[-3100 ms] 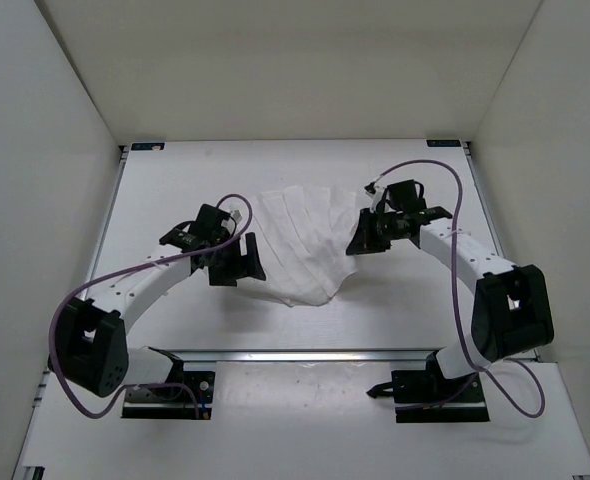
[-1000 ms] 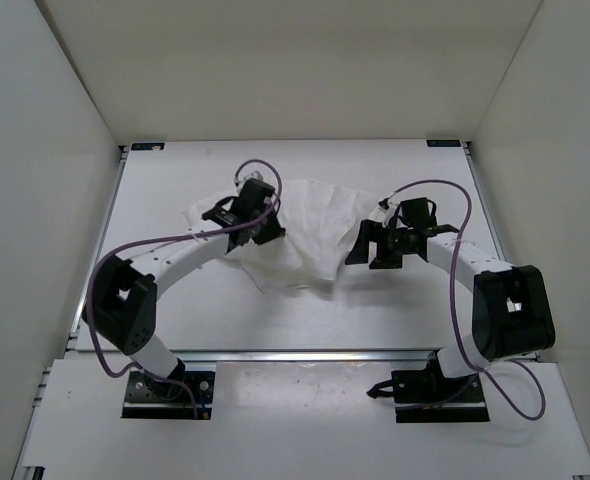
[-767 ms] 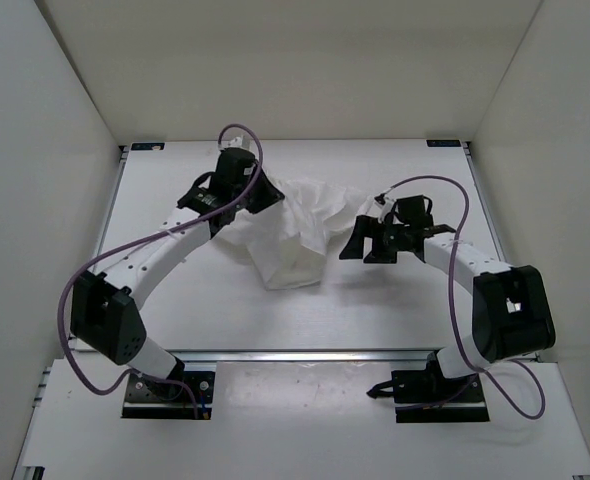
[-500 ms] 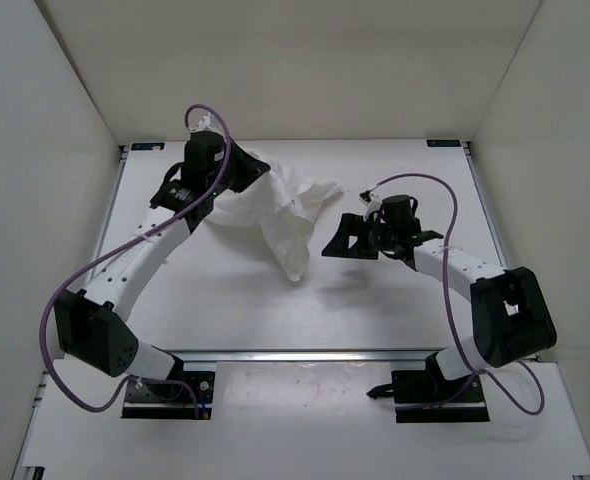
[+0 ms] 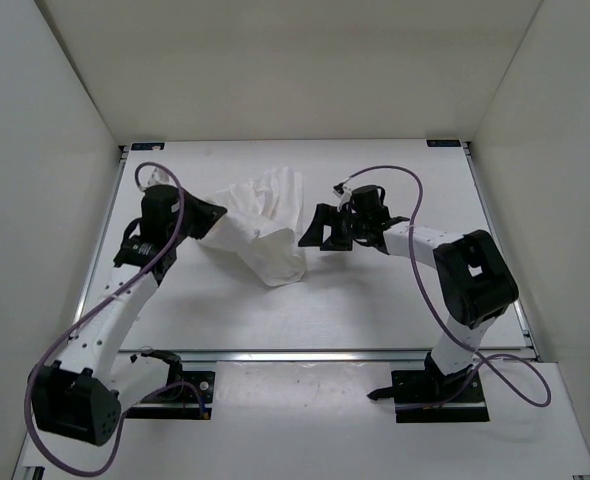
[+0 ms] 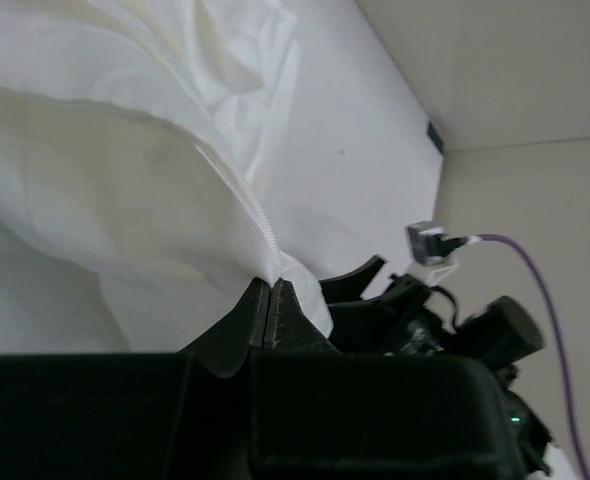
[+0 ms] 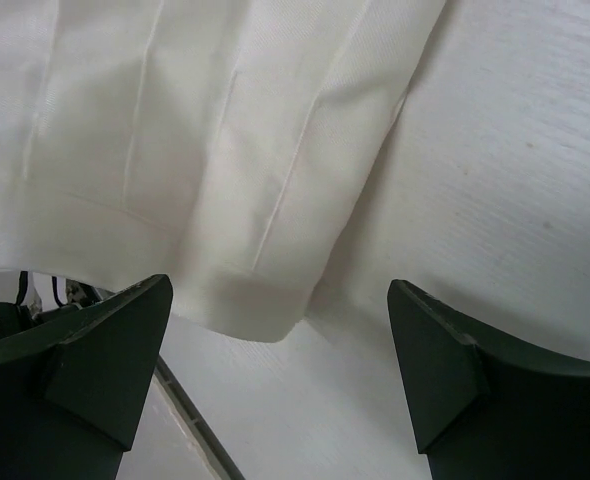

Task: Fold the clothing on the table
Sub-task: Flatten the skirt out

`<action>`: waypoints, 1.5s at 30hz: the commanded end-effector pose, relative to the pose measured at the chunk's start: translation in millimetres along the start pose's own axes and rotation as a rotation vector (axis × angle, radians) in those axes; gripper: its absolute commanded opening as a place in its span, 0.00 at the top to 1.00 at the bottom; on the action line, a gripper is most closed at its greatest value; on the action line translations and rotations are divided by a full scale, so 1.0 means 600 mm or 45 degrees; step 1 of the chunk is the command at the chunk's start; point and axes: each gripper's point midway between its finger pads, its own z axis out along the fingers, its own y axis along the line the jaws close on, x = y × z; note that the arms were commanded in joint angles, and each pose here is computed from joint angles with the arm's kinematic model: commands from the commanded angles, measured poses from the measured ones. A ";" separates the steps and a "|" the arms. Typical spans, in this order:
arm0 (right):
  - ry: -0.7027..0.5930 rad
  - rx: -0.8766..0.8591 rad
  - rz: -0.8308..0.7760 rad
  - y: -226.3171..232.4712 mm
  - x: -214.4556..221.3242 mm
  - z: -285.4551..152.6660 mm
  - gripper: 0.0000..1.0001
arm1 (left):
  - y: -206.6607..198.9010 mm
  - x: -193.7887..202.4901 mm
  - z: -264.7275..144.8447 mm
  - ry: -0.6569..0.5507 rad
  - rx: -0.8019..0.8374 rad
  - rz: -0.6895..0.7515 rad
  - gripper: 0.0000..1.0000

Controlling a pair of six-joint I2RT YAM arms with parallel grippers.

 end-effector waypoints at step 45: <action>0.317 0.065 -0.158 0.003 0.045 0.092 0.40 | 0.297 0.240 -0.069 0.351 -0.472 0.114 0.17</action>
